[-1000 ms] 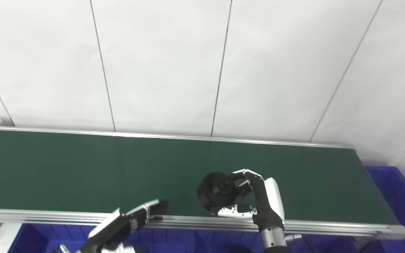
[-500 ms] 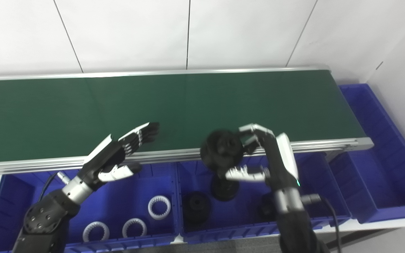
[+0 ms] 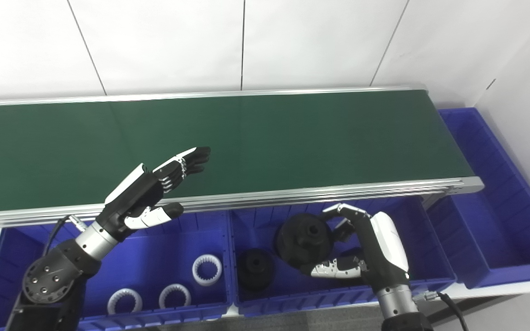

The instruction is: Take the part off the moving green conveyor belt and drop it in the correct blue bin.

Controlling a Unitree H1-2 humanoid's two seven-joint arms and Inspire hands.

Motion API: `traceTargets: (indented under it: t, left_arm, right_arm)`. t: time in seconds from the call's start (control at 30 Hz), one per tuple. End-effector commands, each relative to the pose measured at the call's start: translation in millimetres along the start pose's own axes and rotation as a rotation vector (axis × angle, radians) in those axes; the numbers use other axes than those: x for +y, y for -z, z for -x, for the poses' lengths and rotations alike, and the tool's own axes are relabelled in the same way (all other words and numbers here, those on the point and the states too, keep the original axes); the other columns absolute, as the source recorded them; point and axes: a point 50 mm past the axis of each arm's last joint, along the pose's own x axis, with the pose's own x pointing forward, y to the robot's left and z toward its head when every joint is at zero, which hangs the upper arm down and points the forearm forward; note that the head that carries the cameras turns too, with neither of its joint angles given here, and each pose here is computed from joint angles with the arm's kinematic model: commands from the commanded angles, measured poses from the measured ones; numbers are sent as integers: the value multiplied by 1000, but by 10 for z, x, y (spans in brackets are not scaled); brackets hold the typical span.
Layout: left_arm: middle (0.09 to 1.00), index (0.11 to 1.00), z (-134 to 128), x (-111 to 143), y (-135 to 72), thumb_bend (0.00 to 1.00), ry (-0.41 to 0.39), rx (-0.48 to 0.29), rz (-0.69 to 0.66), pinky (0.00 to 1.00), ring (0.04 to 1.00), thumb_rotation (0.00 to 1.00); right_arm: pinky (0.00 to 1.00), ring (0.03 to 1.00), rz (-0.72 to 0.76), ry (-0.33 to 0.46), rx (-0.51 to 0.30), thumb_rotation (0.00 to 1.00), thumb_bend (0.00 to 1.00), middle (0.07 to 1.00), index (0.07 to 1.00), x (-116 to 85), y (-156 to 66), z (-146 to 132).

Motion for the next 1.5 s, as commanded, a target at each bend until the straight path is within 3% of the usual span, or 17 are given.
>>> traceTargets:
  t: [0.0,0.1,0.2,0.23,0.27,0.33,0.47,0.8,0.97,1.03,1.07,1.17,1.2,1.27,1.4,1.47]
  left_arm:
    - [967,923,-28,53,-135,467,-7,-40,-14,927,966,714]
    - [967,922,-4,42,-161,469,-8,-41,-6,927,964,713]
    - [965,919,23,26,-192,460,-9,-42,-3,920,961,706]
    - [966,920,26,18,-201,455,-9,-43,-1,922,962,703]
    - [966,920,29,12,-209,453,-10,-42,0,923,962,701]
    - [962,917,38,3,-219,450,-13,-45,8,922,958,688]
    - [955,916,48,-31,-250,432,-20,-54,8,911,949,669]
    - [955,919,91,-97,-232,437,-19,-53,35,932,950,649]
    - [953,915,140,-108,-220,425,-29,-45,35,930,948,623]
    - [950,913,180,-112,-206,417,-39,-36,23,925,947,620]
    - [949,912,198,-113,-197,421,-42,-33,17,920,944,626]
    - [961,925,265,-123,-168,427,-43,-4,4,932,955,651]
    - [962,925,288,-131,-159,429,-46,8,-2,933,956,653]
    - [958,920,339,-161,-130,441,-61,22,-6,936,957,639]
    - [951,919,421,-243,-56,457,-75,26,15,906,943,617]
    - [956,927,465,-298,-19,461,-75,28,20,913,948,633]
  right_arm:
    - [412,412,20,15,-88,0,515,497,539,-13,-73,-65]
    - [462,419,48,-9,-93,0,517,495,538,67,-38,-111]
    - [504,542,109,-36,-119,1,527,468,525,182,-17,-172]
    - [515,561,126,-43,-127,31,703,546,598,216,-16,-195]
    - [524,574,140,-49,-130,58,795,588,640,246,-21,-221]
    - [545,599,164,-57,-133,106,865,631,690,302,-49,-276]
    - [582,636,186,-62,-132,138,874,665,718,366,-75,-335]
    - [566,640,212,-60,-140,159,870,686,708,553,-89,-445]
    - [553,638,171,-61,-146,161,850,691,725,562,-124,-462]
    - [576,657,106,-67,-167,196,787,700,728,514,-163,-455]
    - [595,674,65,-72,-182,233,741,706,729,481,-190,-449]
    - [650,728,-63,-94,-244,523,558,745,745,336,-333,-416]
    - [651,729,-111,-101,-270,538,551,747,746,291,-380,-404]
    - [642,729,-192,-103,-325,662,527,765,755,213,-483,-382]
    - [607,709,-264,-96,-390,742,491,771,765,133,-653,-358]
    - [639,739,-280,-106,-411,797,480,791,787,107,-728,-347]
